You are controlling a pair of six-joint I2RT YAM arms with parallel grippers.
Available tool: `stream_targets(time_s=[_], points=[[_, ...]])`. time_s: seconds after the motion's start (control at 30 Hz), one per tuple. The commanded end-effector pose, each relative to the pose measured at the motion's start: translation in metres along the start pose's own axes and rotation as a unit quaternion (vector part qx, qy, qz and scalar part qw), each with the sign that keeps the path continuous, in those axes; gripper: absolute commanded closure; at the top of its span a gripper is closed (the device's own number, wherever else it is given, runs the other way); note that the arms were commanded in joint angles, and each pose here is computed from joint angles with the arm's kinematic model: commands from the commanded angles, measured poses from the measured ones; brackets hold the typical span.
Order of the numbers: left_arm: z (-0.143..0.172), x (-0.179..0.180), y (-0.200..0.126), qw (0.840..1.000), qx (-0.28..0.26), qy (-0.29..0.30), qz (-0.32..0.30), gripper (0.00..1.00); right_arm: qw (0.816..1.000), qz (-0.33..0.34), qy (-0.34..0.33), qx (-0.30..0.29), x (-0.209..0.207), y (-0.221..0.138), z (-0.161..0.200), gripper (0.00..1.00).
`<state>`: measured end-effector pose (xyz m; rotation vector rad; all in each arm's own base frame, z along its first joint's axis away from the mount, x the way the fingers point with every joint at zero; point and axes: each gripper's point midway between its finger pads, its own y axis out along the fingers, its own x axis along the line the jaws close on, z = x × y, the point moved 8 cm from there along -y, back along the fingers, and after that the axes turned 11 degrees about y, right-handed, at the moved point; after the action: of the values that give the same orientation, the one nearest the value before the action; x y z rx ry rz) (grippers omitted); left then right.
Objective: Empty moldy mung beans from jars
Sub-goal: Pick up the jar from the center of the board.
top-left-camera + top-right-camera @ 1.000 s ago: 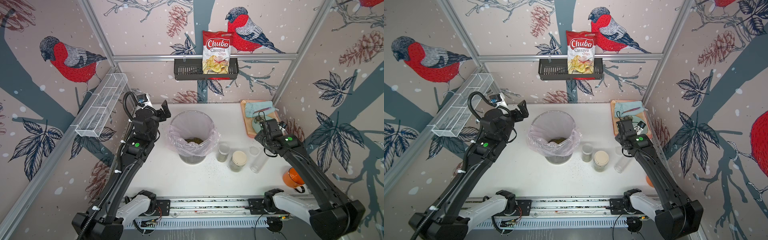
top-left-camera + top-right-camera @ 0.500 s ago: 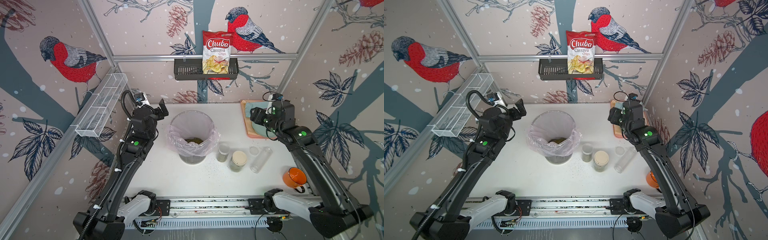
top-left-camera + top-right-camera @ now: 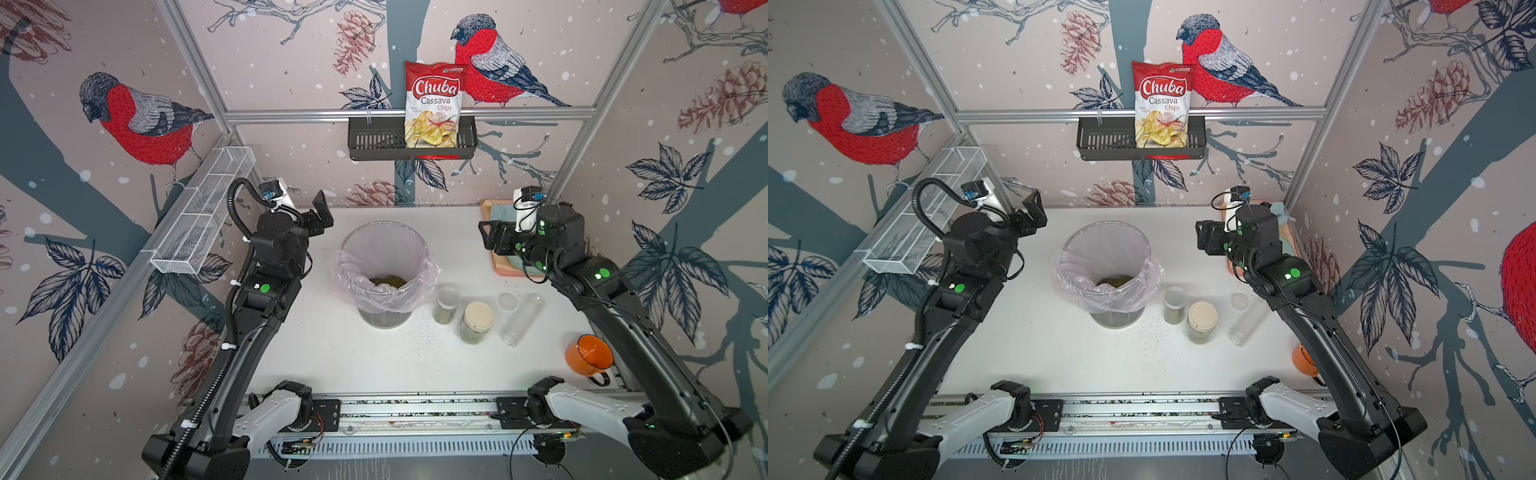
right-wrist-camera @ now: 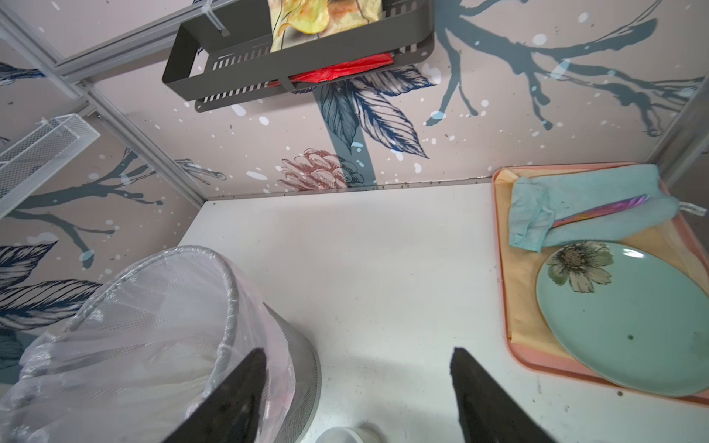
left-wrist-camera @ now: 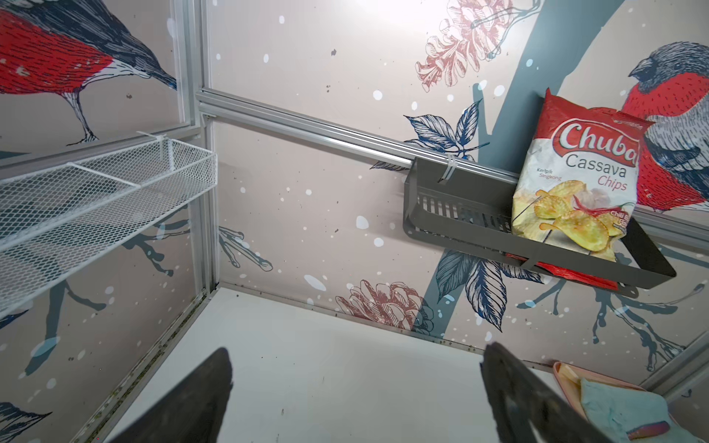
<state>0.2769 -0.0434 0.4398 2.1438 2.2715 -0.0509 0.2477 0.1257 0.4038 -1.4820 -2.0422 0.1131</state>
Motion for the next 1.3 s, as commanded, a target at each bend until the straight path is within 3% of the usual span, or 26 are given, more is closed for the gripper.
stream_targets(time_s=[0.0, 0.27, 0.5, 1.27], points=[[-0.007, 0.002, 0.0, 1.0, 0.001, 0.009, -0.008, 0.01, 1.0, -0.004, -0.008, 0.012, 0.003, 0.004, -0.001, 0.24], [0.003, 0.002, 0.007, 0.999, 0.025, 0.014, -0.018, 0.01, 0.996, 0.077, -0.03, 0.042, -0.002, 0.01, 0.002, 0.24], [0.008, 0.003, 0.008, 0.999, 0.037, 0.019, -0.03, 0.01, 0.989, 0.086, -0.05, 0.112, 0.009, 0.023, 0.027, 0.24], [0.01, 0.003, 0.008, 0.999, 0.025, 0.015, -0.028, 0.01, 0.981, 0.125, -0.06, 0.134, -0.008, 0.029, 0.049, 0.25]])
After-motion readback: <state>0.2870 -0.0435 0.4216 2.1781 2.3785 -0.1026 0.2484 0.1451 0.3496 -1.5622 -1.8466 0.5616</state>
